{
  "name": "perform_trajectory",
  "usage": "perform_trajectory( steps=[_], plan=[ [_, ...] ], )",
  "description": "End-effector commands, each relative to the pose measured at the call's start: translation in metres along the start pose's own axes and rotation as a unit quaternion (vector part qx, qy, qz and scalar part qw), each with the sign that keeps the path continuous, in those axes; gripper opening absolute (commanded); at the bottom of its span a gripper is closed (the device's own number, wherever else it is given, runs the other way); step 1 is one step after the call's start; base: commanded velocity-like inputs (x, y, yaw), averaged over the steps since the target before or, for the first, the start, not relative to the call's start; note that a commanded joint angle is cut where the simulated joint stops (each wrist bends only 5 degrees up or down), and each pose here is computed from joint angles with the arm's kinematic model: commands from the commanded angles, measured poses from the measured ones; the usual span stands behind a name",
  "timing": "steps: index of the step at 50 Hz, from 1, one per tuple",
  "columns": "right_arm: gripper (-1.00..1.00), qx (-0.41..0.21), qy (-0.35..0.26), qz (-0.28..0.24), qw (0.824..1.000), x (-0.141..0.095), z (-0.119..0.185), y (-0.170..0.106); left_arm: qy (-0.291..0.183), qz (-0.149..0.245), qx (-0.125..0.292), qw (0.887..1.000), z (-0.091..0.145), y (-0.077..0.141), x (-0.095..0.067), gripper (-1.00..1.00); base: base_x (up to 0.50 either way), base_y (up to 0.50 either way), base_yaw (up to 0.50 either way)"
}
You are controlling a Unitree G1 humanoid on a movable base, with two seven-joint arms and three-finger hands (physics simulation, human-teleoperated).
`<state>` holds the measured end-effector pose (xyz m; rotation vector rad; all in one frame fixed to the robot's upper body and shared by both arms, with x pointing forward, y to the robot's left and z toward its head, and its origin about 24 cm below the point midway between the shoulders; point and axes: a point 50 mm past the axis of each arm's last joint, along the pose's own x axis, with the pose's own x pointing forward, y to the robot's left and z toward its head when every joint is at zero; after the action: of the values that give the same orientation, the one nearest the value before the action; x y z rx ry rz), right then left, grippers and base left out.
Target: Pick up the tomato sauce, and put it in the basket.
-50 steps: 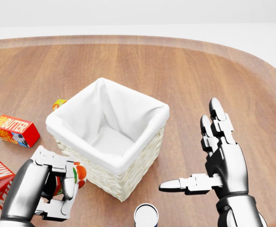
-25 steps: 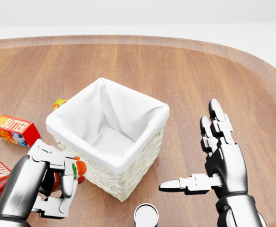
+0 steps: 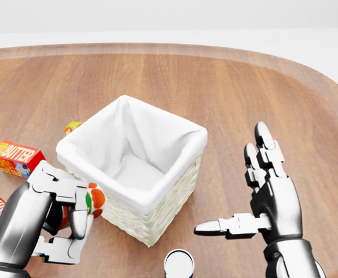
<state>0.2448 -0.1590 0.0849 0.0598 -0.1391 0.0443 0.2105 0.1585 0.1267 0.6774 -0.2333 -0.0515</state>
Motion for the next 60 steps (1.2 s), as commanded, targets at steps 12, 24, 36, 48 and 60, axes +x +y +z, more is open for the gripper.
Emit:
perform_trajectory(
  steps=[12,24,36,48,60],
  plan=[
    [1.0,-0.001,-0.009,0.001,1.0,0.0,0.004,0.001,-0.043,0.018,0.013,0.999,0.018,0.016,0.001,-1.0,0.0,0.0,0.0],
    [1.0,-0.002,-0.005,0.0,1.0,0.001,0.002,0.0,-0.076,0.02,0.029,0.996,0.032,0.021,0.007,-1.0,0.0,0.0,0.0],
    [1.0,-0.002,-0.009,0.0,1.0,0.001,0.004,-0.001,-0.124,0.019,0.066,0.99,0.054,0.028,0.016,-1.0,0.0,0.0,0.0],
    [1.0,-0.001,-0.009,-0.001,1.0,0.001,0.004,0.0,-0.142,0.017,0.081,0.986,0.06,0.03,0.031,-1.0,0.0,0.0,0.0],
    [1.0,0.0,-0.004,-0.001,1.0,0.001,0.002,-0.001,-0.133,0.005,0.076,0.988,0.054,0.025,0.055,-1.0,0.0,0.0,0.0]
  ],
)
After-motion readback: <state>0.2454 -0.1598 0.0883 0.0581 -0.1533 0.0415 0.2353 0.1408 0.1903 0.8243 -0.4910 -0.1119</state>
